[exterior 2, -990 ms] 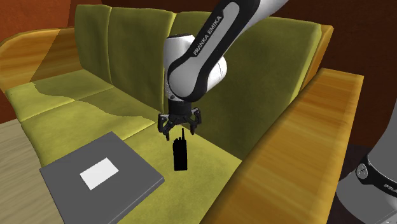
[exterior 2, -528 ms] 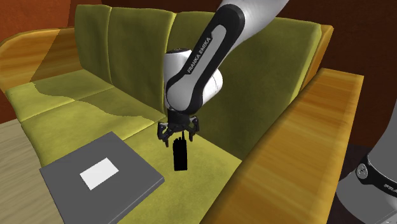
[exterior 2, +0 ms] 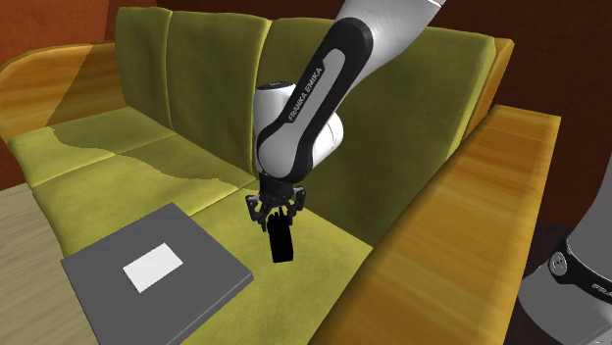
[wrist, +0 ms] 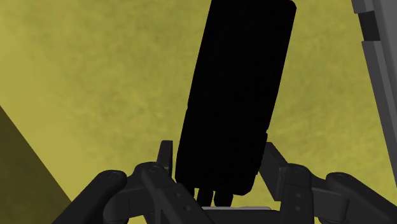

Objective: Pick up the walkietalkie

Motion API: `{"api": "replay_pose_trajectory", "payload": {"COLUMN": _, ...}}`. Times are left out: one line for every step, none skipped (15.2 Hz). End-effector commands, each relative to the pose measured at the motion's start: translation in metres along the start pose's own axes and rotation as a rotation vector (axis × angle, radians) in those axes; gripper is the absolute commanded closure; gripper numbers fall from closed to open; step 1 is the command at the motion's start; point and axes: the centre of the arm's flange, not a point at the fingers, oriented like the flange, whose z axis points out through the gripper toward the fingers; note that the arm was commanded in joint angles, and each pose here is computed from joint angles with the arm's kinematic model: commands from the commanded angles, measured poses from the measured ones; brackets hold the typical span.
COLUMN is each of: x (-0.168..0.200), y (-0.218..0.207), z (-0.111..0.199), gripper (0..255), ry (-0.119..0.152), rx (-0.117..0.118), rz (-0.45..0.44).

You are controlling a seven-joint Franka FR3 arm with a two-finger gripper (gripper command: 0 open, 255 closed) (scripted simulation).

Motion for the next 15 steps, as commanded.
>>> {"api": "replay_pose_trajectory", "payload": {"x": 0.000, "y": 0.000, "z": 0.000, "gripper": 255, "ry": 0.000, "rx": 0.000, "rz": 0.000}}
{"api": "replay_pose_trajectory", "payload": {"x": 0.000, "y": 0.000, "z": 0.000, "gripper": 255, "ry": 0.000, "rx": 0.000, "rz": 0.000}}
{"api": "replay_pose_trajectory", "payload": {"x": 0.000, "y": 0.000, "z": 0.000, "gripper": 255, "ry": 0.000, "rx": 0.000, "rz": 0.000}}
{"api": "replay_pose_trajectory", "payload": {"x": 0.000, "y": 0.000, "z": 0.000, "gripper": 255, "ry": 0.000, "rx": 0.000, "rz": 0.000}}
{"api": "replay_pose_trajectory", "payload": {"x": 0.000, "y": -0.001, "z": 0.000, "gripper": 255, "ry": 0.000, "rx": 0.000, "rz": 0.000}}
{"api": "replay_pose_trajectory", "payload": {"x": 0.000, "y": -0.001, "z": -0.005, "gripper": 255, "ry": 0.000, "rx": 0.000, "rz": 0.000}}
{"api": "replay_pose_trajectory", "payload": {"x": 0.000, "y": -0.001, "z": -0.011, "gripper": 255, "ry": 0.000, "rx": 0.000, "rz": 0.000}}
{"api": "replay_pose_trajectory", "payload": {"x": 0.000, "y": -0.002, "z": -0.016, "gripper": 255, "ry": 0.000, "rx": 0.000, "rz": 0.000}}
{"api": "replay_pose_trajectory", "payload": {"x": -0.001, "y": -0.002, "z": -0.021, "gripper": 255, "ry": 0.000, "rx": 0.000, "rz": 0.000}}
{"api": "replay_pose_trajectory", "payload": {"x": -0.001, "y": -0.002, "z": -0.027, "gripper": 255, "ry": 0.000, "rx": 0.000, "rz": 0.000}}
{"api": "replay_pose_trajectory", "payload": {"x": -0.001, "y": -0.003, "z": -0.032, "gripper": 255, "ry": 0.000, "rx": 0.000, "rz": 0.000}}
{"api": "replay_pose_trajectory", "payload": {"x": -0.001, "y": -0.003, "z": -0.037, "gripper": 255, "ry": 0.000, "rx": 0.000, "rz": 0.000}}
{"api": "replay_pose_trajectory", "payload": {"x": -0.001, "y": -0.003, "z": -0.042, "gripper": 255, "ry": 0.000, "rx": 0.000, "rz": 0.000}}
{"api": "replay_pose_trajectory", "payload": {"x": -0.001, "y": -0.003, "z": -0.048, "gripper": 255, "ry": 0.000, "rx": 0.000, "rz": 0.000}}
{"api": "replay_pose_trajectory", "payload": {"x": -0.001, "y": -0.004, "z": -0.053, "gripper": 255, "ry": 0.000, "rx": 0.000, "rz": 0.000}}
